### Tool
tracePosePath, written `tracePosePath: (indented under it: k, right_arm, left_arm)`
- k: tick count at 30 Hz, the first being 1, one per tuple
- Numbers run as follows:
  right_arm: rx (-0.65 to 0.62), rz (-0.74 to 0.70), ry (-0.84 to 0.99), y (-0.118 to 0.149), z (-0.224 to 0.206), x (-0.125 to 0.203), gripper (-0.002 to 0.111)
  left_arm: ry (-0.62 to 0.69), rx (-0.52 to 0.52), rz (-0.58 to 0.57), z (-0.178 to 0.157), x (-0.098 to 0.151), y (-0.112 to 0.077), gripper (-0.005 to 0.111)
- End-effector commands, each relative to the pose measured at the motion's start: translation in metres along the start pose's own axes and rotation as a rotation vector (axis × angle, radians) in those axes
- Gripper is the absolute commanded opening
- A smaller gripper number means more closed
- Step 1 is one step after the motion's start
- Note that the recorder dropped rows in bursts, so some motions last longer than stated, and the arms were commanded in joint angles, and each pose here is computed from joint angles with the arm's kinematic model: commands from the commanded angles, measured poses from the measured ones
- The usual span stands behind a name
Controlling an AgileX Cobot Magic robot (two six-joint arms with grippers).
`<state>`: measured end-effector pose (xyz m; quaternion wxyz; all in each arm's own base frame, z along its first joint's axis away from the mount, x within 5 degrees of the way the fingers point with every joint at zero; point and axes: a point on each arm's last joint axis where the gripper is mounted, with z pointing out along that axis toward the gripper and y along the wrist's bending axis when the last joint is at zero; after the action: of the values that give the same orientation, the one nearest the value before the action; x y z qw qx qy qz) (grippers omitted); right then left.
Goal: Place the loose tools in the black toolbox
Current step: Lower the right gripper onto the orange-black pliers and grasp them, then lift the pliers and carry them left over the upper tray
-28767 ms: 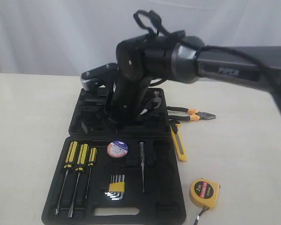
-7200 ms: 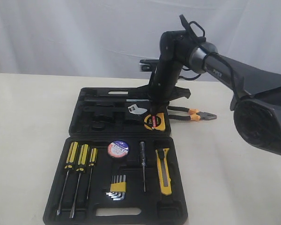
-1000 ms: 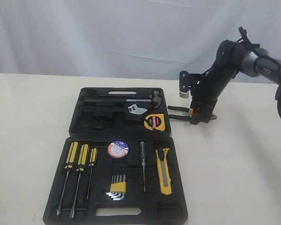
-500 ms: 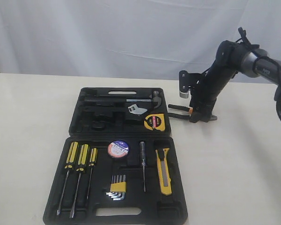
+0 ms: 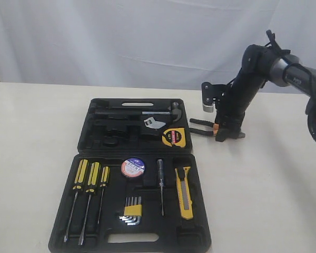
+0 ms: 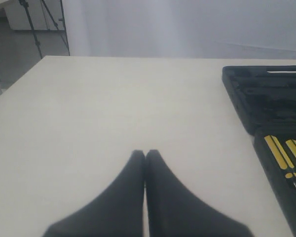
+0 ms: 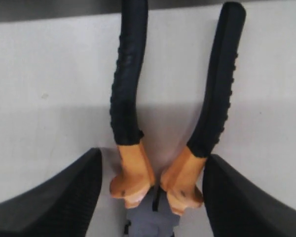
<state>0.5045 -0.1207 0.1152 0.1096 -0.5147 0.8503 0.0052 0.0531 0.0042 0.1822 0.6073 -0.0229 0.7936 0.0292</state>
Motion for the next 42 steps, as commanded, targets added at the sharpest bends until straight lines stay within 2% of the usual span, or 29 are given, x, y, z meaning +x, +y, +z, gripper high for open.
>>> tracePosePath:
  k: [1,11,17,22,23,28,29,34,42]
  right_arm:
    - [-0.042,0.005,0.041,0.002,0.006,0.005,0.057]
    - [-0.049,0.062,0.002,0.003,0.006,0.002,0.057]
    - [-0.047,0.296,0.012,0.003,0.006,0.002,0.057]
    - [-0.039,0.265,0.061,0.004,0.01,0.0,0.055]
    - [-0.035,0.256,0.075,0.005,0.01,0.0,0.051]
    - [-0.033,0.244,0.087,0.005,0.011,-0.003,0.005]
    - [-0.034,0.251,0.083,0.005,0.011,-0.003,0.0]
    - [-0.015,0.264,0.073,0.003,0.003,-0.005,-0.001]
    - [0.066,0.252,0.043,0.0,-0.041,-0.013,-0.001]
  left_arm:
    - [-0.009,0.008,-0.01,0.0,0.0,-0.001,0.0]
    - [-0.009,0.008,-0.01,0.0,0.0,-0.001,0.0]
    - [-0.009,0.008,-0.01,0.0,0.0,-0.001,0.0]
    - [-0.009,0.008,-0.01,0.0,0.0,-0.001,0.0]
    - [-0.009,0.008,-0.01,0.0,0.0,-0.001,0.0]
    - [-0.009,0.008,-0.01,0.0,0.0,-0.001,0.0]
    - [-0.009,0.008,-0.01,0.0,0.0,-0.001,0.0]
    - [-0.009,0.008,-0.01,0.0,0.0,-0.001,0.0]
    - [-0.009,0.008,-0.01,0.0,0.0,-0.001,0.0]
